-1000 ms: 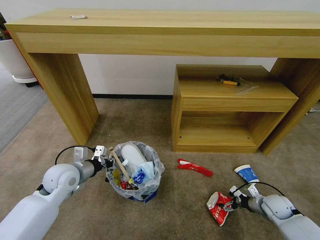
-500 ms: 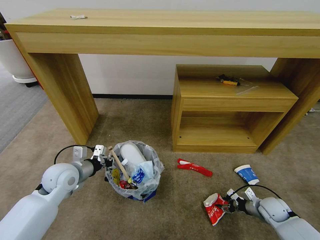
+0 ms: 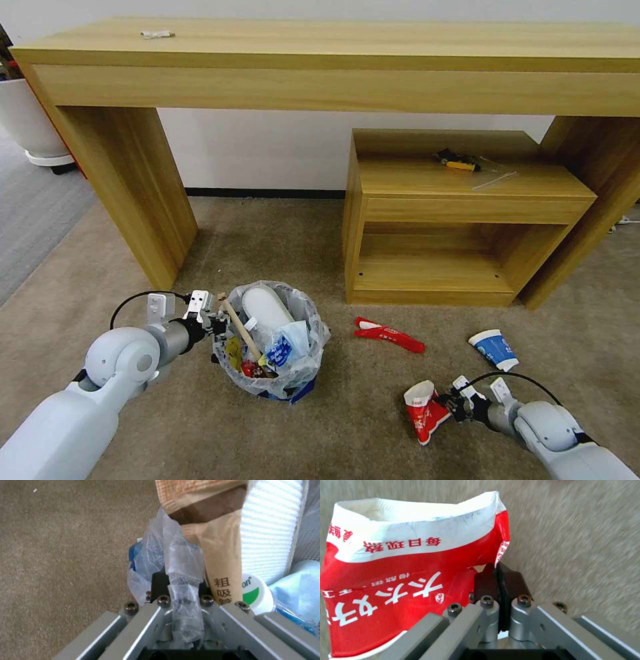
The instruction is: Pick up the trash bin and place the garbage on the floor into it.
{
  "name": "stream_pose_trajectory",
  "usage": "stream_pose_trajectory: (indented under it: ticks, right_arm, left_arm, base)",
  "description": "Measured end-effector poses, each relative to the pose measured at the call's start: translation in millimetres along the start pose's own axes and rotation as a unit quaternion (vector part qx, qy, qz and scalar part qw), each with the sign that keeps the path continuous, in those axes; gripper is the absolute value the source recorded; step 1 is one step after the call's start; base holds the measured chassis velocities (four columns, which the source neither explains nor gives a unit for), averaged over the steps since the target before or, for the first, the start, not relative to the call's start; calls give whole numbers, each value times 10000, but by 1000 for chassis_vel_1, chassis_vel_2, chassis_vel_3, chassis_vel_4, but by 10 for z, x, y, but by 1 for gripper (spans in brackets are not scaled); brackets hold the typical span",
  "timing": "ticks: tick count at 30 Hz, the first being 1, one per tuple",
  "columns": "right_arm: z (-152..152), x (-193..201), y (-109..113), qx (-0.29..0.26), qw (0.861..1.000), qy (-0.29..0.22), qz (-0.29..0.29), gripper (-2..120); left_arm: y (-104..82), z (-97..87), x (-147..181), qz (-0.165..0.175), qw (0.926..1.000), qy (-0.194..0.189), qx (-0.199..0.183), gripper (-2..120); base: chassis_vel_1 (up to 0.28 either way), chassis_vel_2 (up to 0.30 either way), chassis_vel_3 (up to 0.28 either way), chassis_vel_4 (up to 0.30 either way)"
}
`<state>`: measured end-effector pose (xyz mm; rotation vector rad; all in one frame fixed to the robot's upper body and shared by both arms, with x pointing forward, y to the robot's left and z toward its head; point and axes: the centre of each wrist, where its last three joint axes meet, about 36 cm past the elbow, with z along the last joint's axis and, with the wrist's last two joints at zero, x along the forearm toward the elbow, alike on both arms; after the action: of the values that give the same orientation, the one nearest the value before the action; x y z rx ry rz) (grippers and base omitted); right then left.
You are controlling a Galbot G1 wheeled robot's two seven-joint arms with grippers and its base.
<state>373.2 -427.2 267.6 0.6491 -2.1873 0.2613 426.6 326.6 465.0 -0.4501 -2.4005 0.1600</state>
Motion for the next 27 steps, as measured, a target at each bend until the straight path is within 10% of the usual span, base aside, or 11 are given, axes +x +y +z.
stream_pose_trajectory:
  ticks: [11, 27]
  right_arm:
    - [-457, 339, 1, -298, 9899, -1362, 256, 0]
    - [-2497, 893, 559, 18, 9487, -3105, -594, 0]
  left_arm:
    - [22, 15, -24, -29, 10000, 30, 18, 0]
    - [-196, -30, -247, -247, 9994, 191, -114, 0]
  base:
    - [0, 0, 0, 0]
    - [0, 0, 0, 0]
